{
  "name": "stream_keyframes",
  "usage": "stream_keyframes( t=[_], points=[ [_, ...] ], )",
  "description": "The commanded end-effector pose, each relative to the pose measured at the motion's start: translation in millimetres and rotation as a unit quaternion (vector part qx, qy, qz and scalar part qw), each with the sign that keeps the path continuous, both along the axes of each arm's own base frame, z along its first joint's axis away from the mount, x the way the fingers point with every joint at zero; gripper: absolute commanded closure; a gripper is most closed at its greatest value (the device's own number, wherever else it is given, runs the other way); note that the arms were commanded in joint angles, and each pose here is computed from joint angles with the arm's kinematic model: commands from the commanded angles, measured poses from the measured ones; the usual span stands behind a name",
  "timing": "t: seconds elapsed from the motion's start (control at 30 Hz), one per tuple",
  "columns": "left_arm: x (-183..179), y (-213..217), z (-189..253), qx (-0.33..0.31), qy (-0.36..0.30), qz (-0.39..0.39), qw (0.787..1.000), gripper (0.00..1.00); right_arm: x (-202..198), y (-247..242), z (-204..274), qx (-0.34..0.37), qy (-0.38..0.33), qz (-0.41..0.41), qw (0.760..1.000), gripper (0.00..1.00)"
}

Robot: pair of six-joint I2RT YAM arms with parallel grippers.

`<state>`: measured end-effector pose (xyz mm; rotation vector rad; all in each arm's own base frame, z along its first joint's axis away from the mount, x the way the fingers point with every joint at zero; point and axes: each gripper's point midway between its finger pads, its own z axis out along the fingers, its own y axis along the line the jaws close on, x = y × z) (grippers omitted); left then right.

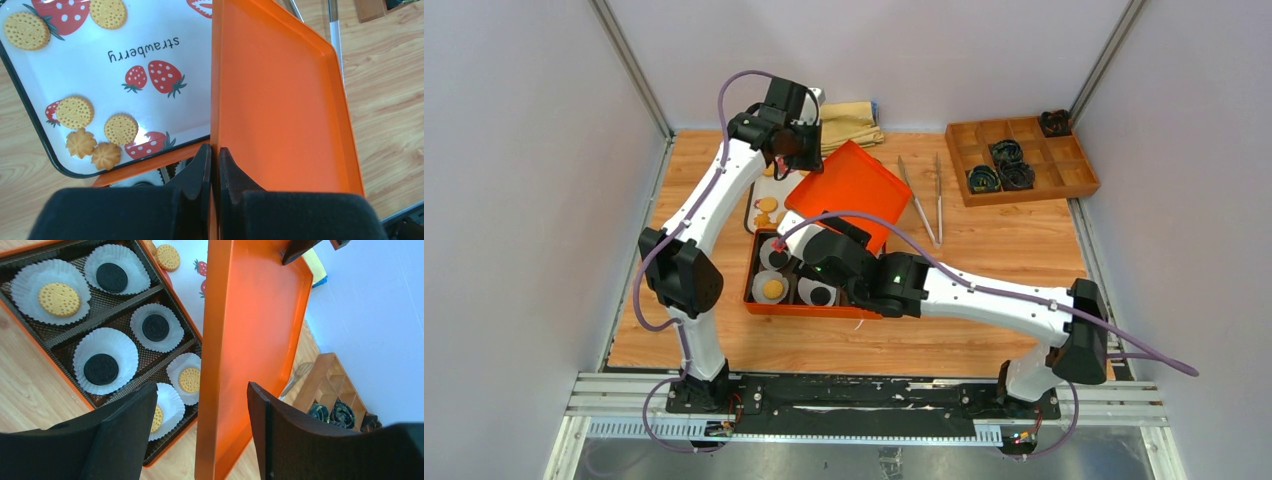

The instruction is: Pack the cookies

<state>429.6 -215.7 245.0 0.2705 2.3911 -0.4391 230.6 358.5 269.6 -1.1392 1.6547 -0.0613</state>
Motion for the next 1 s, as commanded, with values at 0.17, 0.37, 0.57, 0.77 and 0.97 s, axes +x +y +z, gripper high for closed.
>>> stream_keyframes(
  t=[0.17,0.37,0.57,0.77,0.97],
  points=[
    [-8,1,26,-0.012,-0.026,-0.008,1.000,1.00,23,-3,1,-0.035,-0.046,-0.068,0.996,0.57],
    [-8,2,30,-0.011,-0.033,-0.009,0.999,1.00,29,-10,4,-0.029,-0.048,-0.087,0.995,0.96],
    [5,-1,54,-0.017,-0.069,-0.008,0.997,0.52,30,-23,11,-0.019,-0.046,-0.098,0.994,1.00],
    [27,5,127,-0.050,-0.178,0.041,0.982,0.37,33,-46,22,0.030,-0.018,-0.114,0.993,1.00],
    [15,30,197,-0.076,-0.281,0.090,0.953,0.33,40,-87,67,0.181,0.040,-0.125,0.975,1.00]
  ],
)
